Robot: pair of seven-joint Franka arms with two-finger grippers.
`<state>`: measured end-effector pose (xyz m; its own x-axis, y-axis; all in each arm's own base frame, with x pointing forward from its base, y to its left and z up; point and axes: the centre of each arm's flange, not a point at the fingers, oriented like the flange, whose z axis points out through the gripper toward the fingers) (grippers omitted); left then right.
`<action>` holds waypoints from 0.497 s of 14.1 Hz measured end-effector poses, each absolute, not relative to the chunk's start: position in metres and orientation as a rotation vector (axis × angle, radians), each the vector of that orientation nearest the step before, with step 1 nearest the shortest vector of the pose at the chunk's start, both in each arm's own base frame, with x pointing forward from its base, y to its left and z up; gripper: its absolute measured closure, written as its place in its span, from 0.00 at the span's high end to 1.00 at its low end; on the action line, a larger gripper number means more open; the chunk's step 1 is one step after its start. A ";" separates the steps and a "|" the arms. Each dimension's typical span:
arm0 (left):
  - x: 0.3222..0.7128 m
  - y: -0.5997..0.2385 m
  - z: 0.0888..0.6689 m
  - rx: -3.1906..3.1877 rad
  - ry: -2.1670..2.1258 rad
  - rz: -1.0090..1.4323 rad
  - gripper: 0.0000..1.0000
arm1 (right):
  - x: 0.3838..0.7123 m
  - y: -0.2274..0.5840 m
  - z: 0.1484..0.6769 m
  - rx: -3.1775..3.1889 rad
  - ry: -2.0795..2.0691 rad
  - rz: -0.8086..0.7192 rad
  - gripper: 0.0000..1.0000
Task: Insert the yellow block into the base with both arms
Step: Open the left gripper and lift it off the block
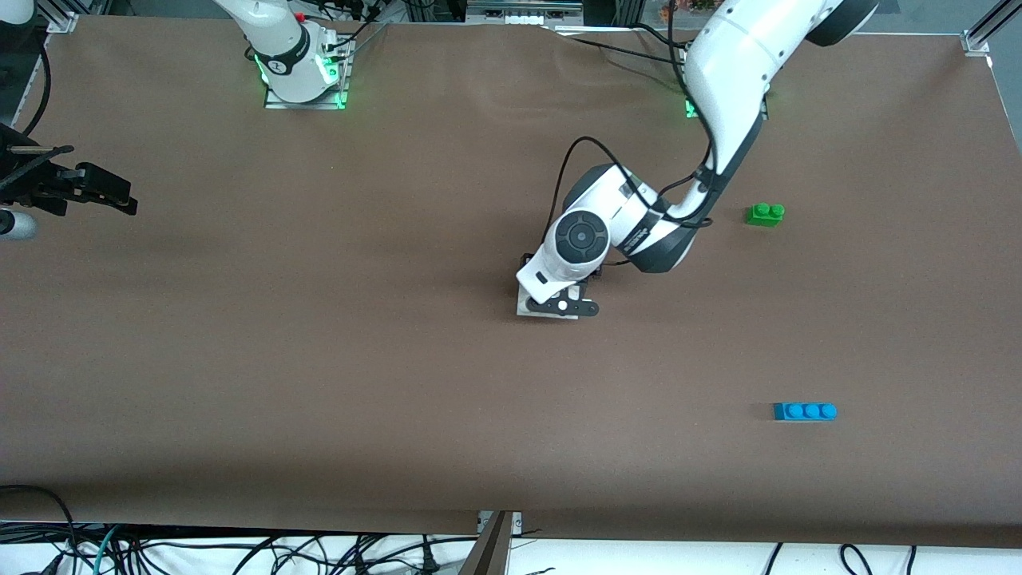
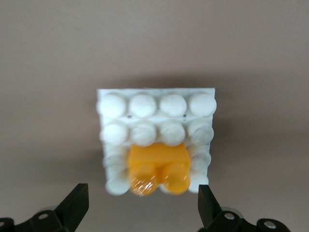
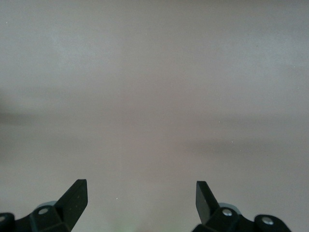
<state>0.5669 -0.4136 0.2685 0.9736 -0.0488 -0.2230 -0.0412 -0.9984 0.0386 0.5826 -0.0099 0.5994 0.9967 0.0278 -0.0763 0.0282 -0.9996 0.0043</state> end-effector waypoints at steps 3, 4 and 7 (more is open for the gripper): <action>0.582 -0.380 0.336 3.109 -0.033 -0.322 1.00 | 0.583 -0.010 0.599 3.134 0.044 -0.120 1.00; 0.585 -0.366 0.359 3.114 -0.059 -0.313 1.00 | 0.583 -0.010 0.599 3.134 0.044 -0.119 1.00; 0.594 -0.310 0.416 3.135 -0.102 -0.328 1.00 | 0.583 -0.010 0.599 3.134 0.044 -0.119 1.00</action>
<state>0.5938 -0.3104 0.4161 0.9763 -0.0628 -0.2069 -0.0654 -0.9978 -0.0056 0.5826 -0.0099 0.5994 0.9967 0.0278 -0.0762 0.0282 -0.9996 0.0043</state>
